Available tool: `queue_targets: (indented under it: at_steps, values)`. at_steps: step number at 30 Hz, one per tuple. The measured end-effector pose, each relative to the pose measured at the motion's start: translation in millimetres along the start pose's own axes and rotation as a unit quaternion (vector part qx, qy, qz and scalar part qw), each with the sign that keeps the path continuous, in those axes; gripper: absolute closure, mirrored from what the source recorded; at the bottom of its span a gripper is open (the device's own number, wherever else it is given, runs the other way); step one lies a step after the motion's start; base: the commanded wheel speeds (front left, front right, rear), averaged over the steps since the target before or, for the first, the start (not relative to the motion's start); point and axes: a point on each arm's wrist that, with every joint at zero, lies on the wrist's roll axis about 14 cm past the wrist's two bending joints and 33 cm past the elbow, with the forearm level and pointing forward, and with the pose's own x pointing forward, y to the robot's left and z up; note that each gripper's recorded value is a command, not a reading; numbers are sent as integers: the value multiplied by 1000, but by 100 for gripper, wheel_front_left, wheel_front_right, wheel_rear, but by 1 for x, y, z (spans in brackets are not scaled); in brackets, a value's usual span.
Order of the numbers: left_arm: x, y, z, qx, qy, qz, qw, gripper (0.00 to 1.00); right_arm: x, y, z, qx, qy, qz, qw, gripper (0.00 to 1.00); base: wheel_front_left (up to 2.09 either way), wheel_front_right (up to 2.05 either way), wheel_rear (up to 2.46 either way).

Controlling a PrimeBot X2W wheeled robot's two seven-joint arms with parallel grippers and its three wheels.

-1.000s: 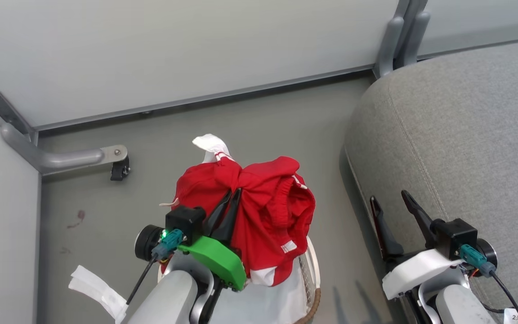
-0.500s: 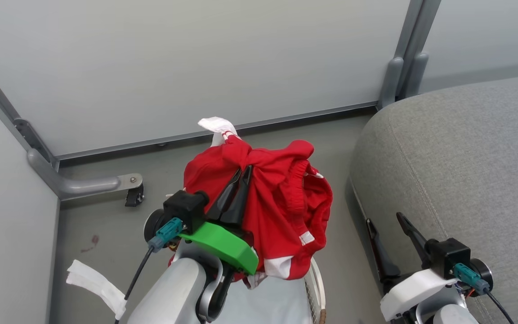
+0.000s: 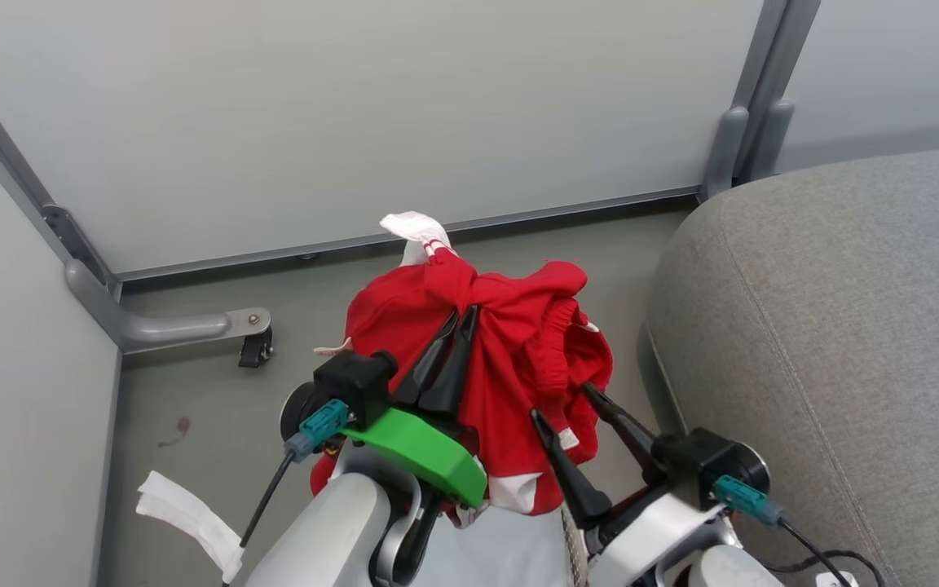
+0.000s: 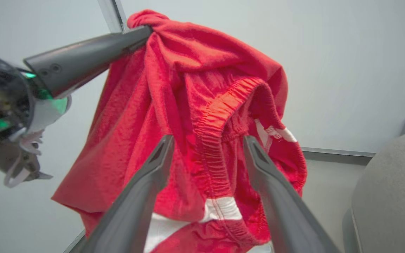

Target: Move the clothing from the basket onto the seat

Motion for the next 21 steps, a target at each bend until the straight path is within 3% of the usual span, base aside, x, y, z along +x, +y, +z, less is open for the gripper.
queue_targets:
  at_steps: [8, 21]
  values:
    - [-1, 1, -5, -7, 7, 3, 1000, 100, 21, 35, -11, 4, 21, 68, 997, 0, 0, 0, 0]
    - [1, -5, -11, -14, 17, -7, 1000, 100, 30, 47, -36, -6, 65, 102, 993, 0, 0, 0, 0]
